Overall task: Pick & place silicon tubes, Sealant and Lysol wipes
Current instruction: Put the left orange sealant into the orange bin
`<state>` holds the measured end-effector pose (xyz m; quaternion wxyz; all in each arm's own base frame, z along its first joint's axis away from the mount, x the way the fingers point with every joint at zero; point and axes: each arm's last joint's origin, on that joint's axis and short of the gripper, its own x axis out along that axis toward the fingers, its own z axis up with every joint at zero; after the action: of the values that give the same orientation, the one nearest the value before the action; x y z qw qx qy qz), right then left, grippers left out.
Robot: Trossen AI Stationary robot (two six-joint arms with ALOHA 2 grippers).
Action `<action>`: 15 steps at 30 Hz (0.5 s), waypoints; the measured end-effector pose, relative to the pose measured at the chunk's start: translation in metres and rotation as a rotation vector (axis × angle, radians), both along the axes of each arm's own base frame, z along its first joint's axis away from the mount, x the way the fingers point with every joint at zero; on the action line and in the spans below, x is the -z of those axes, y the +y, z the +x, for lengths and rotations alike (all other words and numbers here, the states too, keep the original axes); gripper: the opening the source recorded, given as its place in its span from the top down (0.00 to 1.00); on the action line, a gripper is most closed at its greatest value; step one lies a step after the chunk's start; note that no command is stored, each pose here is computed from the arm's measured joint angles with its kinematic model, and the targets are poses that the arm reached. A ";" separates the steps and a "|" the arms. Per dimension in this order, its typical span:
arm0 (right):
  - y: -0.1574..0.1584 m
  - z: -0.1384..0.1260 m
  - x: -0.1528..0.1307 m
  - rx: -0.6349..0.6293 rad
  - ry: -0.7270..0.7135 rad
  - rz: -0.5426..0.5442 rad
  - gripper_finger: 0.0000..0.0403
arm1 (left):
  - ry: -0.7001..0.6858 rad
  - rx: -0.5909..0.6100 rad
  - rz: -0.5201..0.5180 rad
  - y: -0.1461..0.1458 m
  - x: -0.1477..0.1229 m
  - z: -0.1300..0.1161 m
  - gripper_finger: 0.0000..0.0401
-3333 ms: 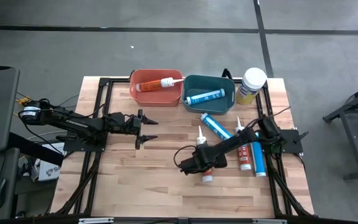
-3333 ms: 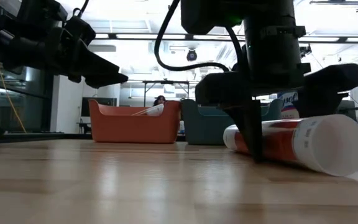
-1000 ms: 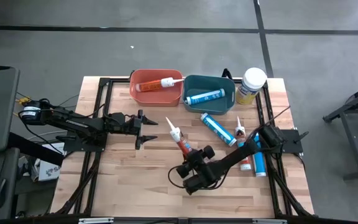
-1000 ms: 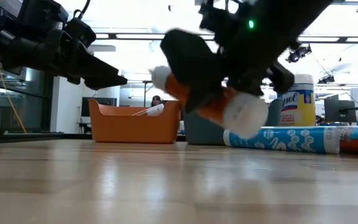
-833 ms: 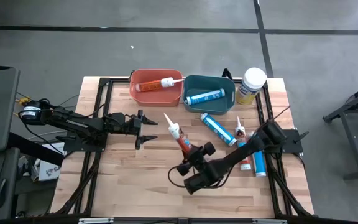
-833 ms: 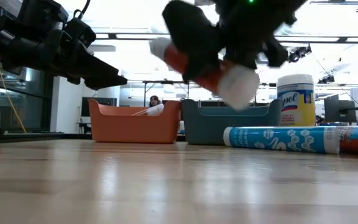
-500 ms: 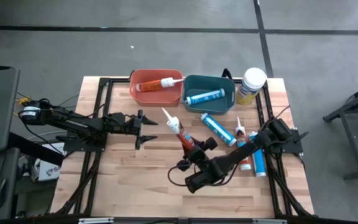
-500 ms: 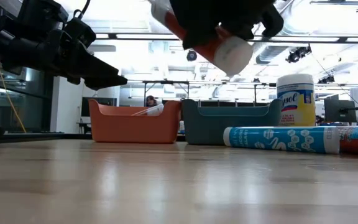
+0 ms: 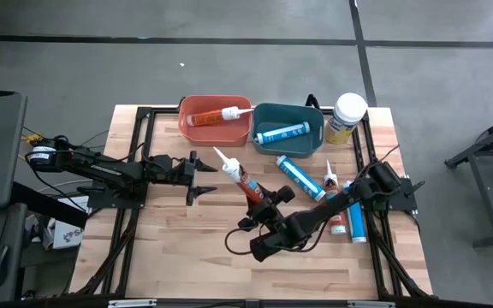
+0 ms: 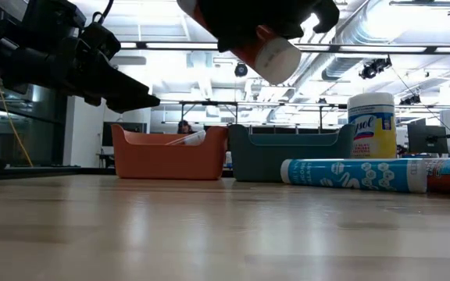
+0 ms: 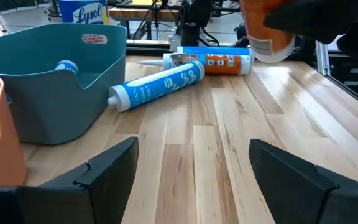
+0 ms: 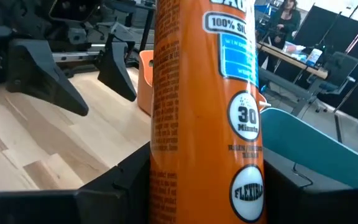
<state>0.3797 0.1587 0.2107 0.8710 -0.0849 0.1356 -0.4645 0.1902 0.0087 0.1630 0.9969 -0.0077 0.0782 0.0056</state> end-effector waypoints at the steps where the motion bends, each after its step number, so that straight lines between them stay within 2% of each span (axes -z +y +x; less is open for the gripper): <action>1: -0.001 0.000 0.000 0.001 0.004 -0.003 0.51 | 0.001 0.000 0.000 0.000 0.000 0.000 0.26; 8: -0.011 0.006 -0.001 0.022 -0.001 0.008 0.51 | 0.000 0.000 0.000 0.000 0.000 0.000 0.26; 15: -0.014 0.014 -0.004 -0.009 0.025 0.020 0.51 | 0.000 0.000 0.000 0.000 0.000 0.000 0.26</action>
<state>0.3937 0.1442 0.2145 0.8723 -0.0824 0.1507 -0.4579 0.1902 0.0087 0.1630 0.9969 -0.0078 0.0783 0.0056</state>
